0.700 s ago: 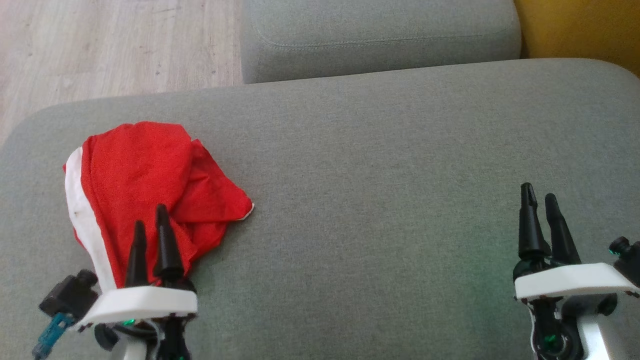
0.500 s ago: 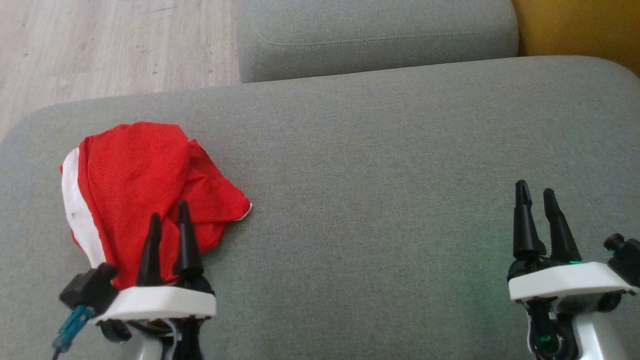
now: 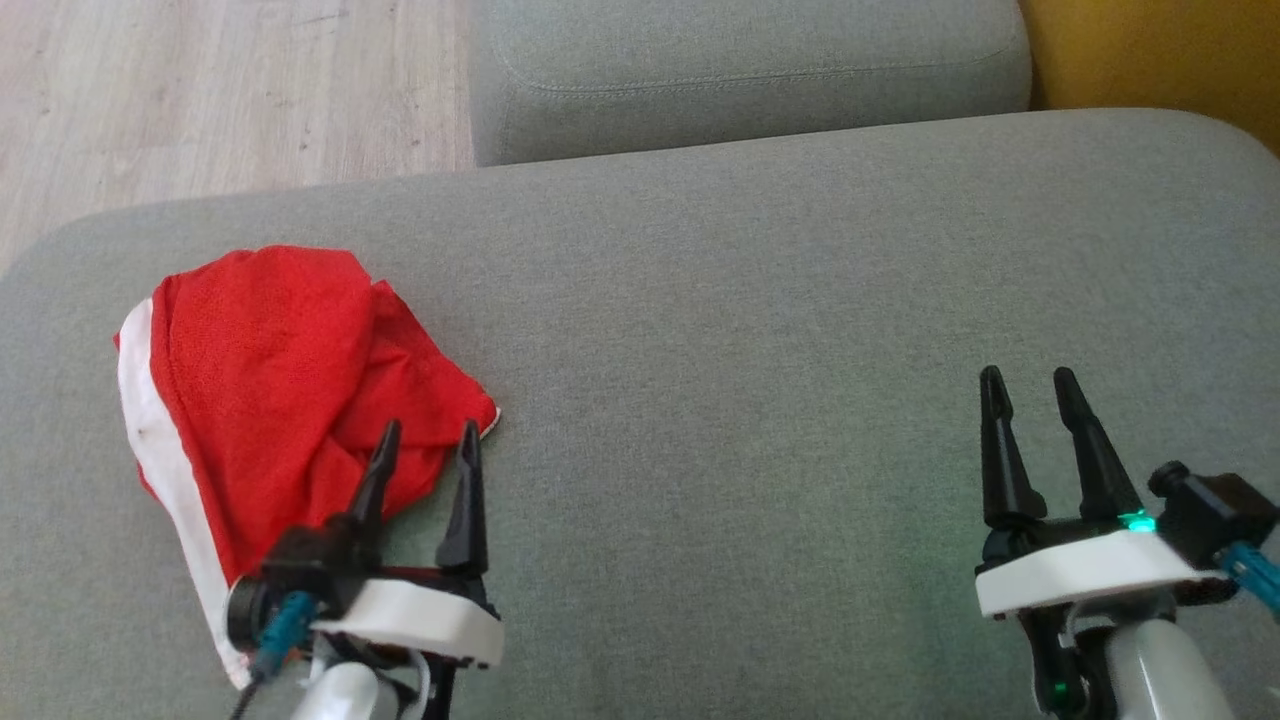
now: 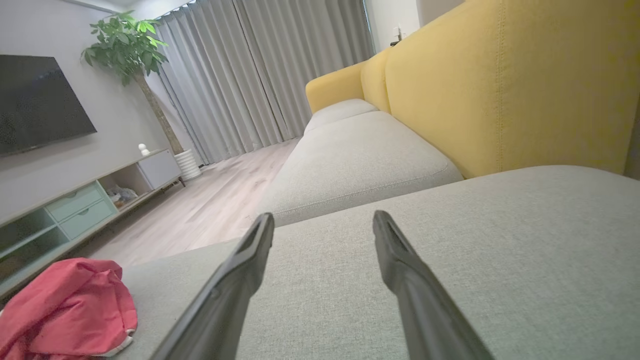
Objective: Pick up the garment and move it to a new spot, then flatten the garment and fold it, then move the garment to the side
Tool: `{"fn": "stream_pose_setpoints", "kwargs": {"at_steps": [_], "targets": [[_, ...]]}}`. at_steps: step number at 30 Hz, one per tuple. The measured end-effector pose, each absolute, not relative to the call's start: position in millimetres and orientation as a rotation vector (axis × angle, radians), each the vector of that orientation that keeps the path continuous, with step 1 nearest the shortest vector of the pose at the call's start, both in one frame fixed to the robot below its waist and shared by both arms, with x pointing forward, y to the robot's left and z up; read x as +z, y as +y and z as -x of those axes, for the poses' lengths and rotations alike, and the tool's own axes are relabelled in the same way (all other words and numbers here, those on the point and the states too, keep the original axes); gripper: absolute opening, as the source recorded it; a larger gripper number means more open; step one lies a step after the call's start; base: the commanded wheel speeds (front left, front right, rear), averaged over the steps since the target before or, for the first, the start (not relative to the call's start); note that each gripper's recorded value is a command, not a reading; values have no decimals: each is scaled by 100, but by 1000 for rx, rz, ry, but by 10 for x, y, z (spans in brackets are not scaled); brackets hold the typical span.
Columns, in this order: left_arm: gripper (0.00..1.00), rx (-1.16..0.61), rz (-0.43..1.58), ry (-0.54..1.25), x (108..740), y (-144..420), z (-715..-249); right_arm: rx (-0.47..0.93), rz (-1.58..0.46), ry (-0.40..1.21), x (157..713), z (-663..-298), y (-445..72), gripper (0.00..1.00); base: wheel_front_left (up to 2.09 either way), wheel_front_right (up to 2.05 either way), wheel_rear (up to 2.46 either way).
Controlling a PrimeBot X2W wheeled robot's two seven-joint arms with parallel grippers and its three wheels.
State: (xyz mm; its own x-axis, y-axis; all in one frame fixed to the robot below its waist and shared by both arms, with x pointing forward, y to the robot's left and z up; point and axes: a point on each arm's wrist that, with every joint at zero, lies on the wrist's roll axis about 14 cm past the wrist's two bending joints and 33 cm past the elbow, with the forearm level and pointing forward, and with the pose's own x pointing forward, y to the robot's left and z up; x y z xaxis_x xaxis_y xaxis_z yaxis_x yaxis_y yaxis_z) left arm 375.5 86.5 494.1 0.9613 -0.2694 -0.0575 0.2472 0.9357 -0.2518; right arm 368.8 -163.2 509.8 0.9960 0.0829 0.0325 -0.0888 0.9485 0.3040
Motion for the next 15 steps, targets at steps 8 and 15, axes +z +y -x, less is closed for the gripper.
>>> {"fn": "stream_pose_setpoints", "kwargs": {"at_steps": [8,15], "targets": [[100,-284,94,81,4872,787,-3732,123,-173,-38,5132,-3690,-1545,100,0,0,0],[100,-310,64,59,4899,686,-3725,151,-76,-64,5178,-3687,-1473,100,0,0,0]]}}
